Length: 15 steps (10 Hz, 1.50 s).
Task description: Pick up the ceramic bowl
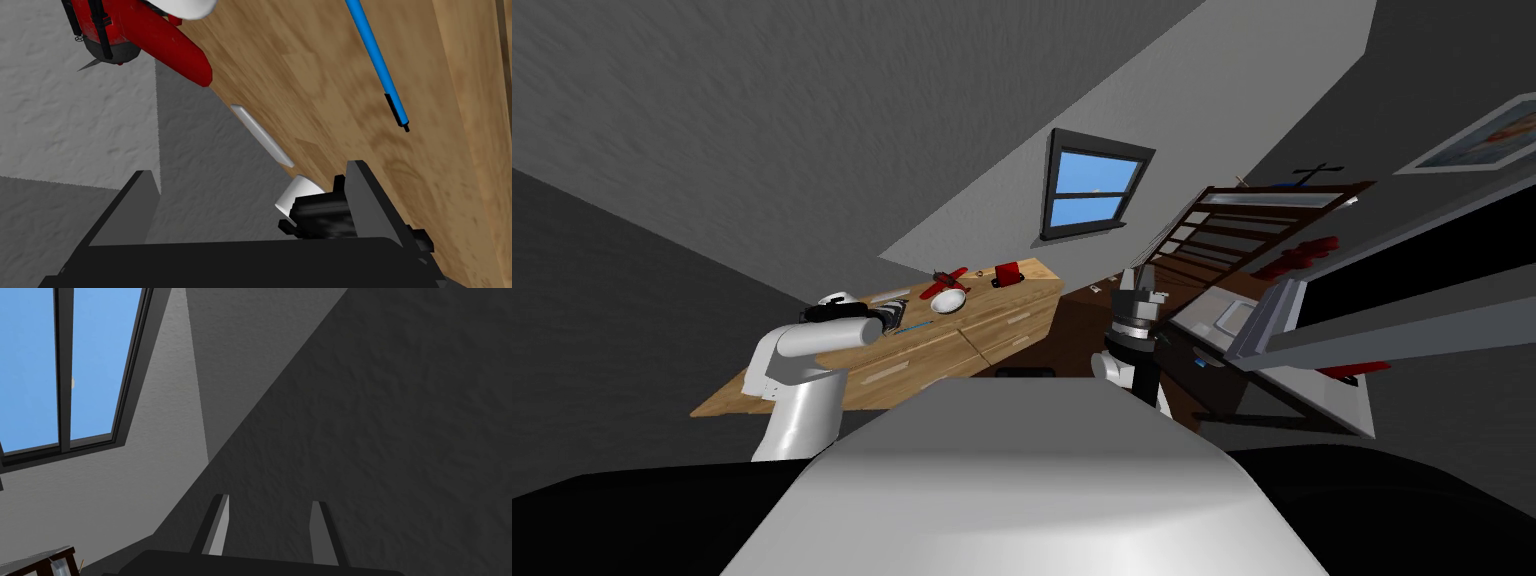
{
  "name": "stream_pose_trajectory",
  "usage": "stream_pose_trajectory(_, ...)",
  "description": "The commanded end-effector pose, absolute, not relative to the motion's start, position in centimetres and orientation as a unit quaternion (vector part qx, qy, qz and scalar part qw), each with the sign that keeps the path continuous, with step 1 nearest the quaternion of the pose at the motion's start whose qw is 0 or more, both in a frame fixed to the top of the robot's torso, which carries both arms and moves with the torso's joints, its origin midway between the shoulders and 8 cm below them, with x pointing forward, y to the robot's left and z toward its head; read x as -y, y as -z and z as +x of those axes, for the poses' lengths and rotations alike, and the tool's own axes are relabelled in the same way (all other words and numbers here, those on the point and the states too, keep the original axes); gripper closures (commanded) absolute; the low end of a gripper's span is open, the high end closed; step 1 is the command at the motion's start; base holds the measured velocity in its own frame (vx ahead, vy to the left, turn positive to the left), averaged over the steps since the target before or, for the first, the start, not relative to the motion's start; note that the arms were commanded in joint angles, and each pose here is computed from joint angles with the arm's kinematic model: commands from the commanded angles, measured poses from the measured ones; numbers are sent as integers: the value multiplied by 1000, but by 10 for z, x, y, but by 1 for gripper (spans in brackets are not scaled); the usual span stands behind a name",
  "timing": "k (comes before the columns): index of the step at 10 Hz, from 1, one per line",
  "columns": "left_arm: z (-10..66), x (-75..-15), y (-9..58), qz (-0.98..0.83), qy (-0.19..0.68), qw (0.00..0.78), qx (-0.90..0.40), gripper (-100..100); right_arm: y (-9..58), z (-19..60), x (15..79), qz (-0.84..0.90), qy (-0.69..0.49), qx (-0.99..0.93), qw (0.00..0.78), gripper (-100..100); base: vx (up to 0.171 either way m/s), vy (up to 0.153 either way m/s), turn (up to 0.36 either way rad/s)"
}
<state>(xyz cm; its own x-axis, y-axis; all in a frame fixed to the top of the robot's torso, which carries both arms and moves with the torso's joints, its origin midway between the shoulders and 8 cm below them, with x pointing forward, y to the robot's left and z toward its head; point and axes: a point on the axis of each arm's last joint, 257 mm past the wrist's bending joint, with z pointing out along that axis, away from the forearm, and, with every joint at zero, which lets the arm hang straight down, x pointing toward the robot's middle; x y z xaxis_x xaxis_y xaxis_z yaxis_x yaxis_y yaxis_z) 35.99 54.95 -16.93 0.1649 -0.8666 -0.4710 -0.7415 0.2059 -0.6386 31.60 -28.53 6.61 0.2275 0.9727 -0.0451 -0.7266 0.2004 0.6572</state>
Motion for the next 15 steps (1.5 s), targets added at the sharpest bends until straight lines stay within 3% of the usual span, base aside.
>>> stream_pose_trajectory(1,354,-554,173,-636,61,421,-644,-100,-66,316,285,262,-575,-235,738,0,27,-21,-105)
stream_pose_trajectory(15,298,-554,217,-699,-13,280,-658,-100,-66,316,285,262,-575,-235,738,0,37,-15,-74)
